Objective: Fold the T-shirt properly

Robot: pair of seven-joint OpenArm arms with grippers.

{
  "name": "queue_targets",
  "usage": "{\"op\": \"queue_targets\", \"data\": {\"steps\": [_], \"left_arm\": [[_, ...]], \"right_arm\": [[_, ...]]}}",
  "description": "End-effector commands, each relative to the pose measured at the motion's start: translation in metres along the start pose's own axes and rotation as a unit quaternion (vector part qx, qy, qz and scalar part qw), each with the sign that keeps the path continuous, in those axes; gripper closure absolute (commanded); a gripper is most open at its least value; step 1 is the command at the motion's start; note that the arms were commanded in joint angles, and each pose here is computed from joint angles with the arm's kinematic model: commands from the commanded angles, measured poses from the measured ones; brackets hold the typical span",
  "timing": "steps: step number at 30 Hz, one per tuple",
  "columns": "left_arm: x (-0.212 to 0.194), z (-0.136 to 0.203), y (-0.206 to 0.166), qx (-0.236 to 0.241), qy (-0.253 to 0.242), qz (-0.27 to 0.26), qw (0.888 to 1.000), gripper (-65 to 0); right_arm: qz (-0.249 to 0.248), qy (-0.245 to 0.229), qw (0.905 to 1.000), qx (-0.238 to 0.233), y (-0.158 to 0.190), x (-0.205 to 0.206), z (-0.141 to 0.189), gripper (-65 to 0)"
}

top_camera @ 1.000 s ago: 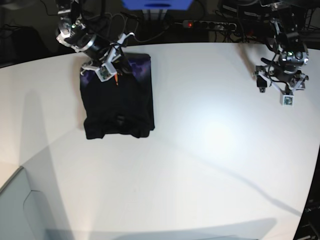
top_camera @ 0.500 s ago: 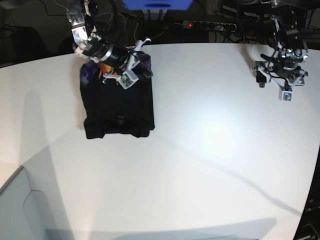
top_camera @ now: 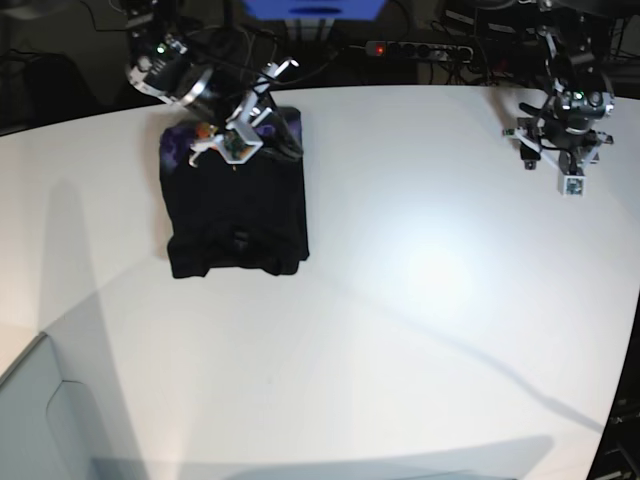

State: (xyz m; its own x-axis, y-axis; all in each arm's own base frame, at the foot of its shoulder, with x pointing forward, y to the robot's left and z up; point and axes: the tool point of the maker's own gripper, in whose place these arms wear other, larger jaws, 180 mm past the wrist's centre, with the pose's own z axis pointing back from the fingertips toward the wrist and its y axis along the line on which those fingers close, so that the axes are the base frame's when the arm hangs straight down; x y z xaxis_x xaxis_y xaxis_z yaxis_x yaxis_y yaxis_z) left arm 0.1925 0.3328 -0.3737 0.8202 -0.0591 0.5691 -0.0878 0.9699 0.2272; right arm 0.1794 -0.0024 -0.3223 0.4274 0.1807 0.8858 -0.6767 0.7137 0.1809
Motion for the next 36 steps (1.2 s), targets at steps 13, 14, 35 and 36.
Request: {"op": "queue_targets", "data": {"steps": [13,14,35,36], "left_arm": [[-0.037,0.037,0.020,0.003,0.013,0.040,0.999,-17.9],[-0.041,0.041,0.019,-0.003,0.016,0.045,0.999,-16.9],[-0.217,0.096,-0.017,-0.037,0.212,0.115,0.970,0.0],[-0.229,0.095,-0.024,-0.044,0.220,0.121,0.967,0.0]], "right_arm": [[-0.036,0.085,0.9875,-0.127,-0.049,-0.057,0.083,-0.1],[-0.039,0.093,0.9857,-0.134,-0.051,-0.061,0.089,-0.1],[-0.184,0.284,0.9306,-0.140,0.004,-0.203,0.174,-0.1],[-0.195,0.288,0.9275,-0.135,0.007,-0.212,0.171,-0.1]]}}
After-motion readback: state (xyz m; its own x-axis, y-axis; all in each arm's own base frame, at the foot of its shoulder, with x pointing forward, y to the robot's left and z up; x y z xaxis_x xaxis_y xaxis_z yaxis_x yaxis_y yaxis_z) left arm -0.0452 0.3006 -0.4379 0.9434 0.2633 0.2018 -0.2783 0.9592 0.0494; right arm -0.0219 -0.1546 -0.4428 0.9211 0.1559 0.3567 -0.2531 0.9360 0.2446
